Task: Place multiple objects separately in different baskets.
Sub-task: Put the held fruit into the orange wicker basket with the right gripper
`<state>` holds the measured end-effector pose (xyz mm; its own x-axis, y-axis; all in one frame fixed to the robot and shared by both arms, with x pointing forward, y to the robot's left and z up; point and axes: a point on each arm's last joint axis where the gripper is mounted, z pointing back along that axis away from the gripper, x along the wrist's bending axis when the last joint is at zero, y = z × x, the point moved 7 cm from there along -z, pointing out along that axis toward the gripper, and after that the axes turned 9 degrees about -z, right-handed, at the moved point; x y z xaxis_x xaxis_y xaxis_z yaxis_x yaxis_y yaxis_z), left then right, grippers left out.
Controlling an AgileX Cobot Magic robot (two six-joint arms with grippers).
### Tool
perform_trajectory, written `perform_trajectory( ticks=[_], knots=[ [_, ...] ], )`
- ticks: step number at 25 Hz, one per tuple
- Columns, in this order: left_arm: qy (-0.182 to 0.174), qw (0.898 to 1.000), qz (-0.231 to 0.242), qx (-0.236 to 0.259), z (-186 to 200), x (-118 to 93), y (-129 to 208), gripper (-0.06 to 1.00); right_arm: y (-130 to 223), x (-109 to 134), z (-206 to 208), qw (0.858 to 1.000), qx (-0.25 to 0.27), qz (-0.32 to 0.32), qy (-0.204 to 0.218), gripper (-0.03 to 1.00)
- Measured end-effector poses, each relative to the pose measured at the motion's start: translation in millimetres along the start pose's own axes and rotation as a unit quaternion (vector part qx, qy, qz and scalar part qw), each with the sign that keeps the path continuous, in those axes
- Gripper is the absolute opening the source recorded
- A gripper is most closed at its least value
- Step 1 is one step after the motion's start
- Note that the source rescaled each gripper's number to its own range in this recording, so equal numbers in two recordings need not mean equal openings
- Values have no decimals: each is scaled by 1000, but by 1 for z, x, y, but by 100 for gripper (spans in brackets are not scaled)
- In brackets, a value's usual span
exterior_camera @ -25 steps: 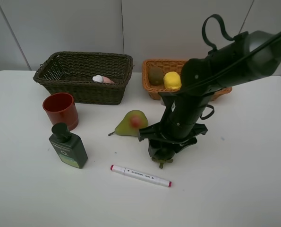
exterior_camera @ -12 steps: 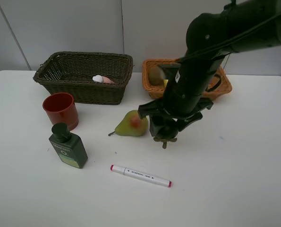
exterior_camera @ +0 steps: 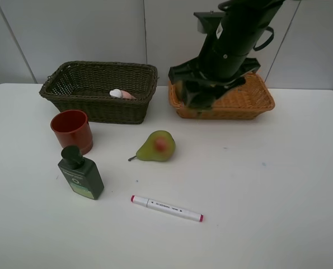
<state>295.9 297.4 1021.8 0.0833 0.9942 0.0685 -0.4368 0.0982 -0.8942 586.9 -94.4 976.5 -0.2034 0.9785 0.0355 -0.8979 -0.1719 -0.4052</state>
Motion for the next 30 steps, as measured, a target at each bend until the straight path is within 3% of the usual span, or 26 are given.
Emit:
perform_trajectory(
  ticks=[11, 16, 24, 30],
  knots=[
    [0, 1000, 0, 0, 0, 0, 0, 100, -69, -59, 12, 987, -149, -52, 13, 63],
    [0, 1000, 0, 0, 0, 0, 0, 100, -86, -86, 10, 978, -190, -82, 22, 63],
    [0, 1000, 0, 0, 0, 0, 0, 100, -83, -129, -56, 982, -154, -93, 63, 63],
    [0, 1000, 0, 0, 0, 0, 0, 100, -71, -138, -95, 985, -118, -104, 72, 63]
  ],
)
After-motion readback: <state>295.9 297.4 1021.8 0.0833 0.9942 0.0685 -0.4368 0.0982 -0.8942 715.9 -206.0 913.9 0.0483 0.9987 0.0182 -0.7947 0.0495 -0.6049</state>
